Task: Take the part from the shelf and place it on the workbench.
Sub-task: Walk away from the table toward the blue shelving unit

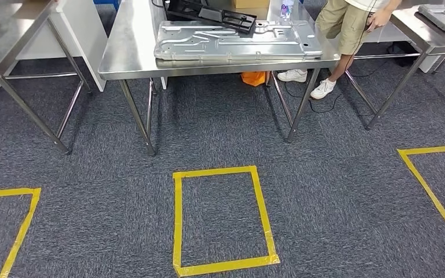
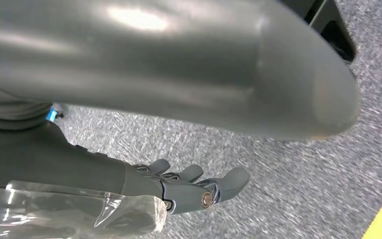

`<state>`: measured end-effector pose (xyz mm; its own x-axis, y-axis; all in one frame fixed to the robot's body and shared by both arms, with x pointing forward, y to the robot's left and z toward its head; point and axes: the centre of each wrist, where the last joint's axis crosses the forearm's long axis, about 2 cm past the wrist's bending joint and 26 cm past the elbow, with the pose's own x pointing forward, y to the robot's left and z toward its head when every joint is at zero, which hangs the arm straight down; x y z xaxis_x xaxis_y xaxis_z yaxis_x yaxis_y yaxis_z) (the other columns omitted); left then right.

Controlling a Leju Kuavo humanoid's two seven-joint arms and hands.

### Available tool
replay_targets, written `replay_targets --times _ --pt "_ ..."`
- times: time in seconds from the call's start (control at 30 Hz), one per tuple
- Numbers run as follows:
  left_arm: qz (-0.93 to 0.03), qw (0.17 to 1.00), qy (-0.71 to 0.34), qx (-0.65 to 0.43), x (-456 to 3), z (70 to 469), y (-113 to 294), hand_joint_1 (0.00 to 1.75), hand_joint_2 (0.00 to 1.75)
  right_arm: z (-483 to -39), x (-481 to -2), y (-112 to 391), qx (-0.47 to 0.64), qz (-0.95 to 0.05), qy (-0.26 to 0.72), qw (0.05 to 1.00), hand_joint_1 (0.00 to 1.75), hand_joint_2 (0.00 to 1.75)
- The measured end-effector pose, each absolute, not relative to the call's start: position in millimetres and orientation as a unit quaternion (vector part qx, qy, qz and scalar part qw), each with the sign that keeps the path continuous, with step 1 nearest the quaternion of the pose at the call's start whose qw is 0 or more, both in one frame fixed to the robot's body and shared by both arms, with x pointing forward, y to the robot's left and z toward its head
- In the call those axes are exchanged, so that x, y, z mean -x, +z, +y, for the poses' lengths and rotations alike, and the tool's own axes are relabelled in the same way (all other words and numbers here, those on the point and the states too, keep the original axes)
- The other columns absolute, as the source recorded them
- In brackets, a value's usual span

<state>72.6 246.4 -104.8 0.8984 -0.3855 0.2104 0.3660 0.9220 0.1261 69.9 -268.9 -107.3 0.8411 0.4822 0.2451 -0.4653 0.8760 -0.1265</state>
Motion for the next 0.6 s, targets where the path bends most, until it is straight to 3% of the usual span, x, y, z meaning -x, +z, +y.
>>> replay_targets --times 0.6 --pt "-0.117 0.972 -0.2 -0.039 -69.0 244.6 -105.3 0.0 0.0 -269.5 -70.1 -107.3 0.033 -0.131 0.247 0.96 0.0 0.0"
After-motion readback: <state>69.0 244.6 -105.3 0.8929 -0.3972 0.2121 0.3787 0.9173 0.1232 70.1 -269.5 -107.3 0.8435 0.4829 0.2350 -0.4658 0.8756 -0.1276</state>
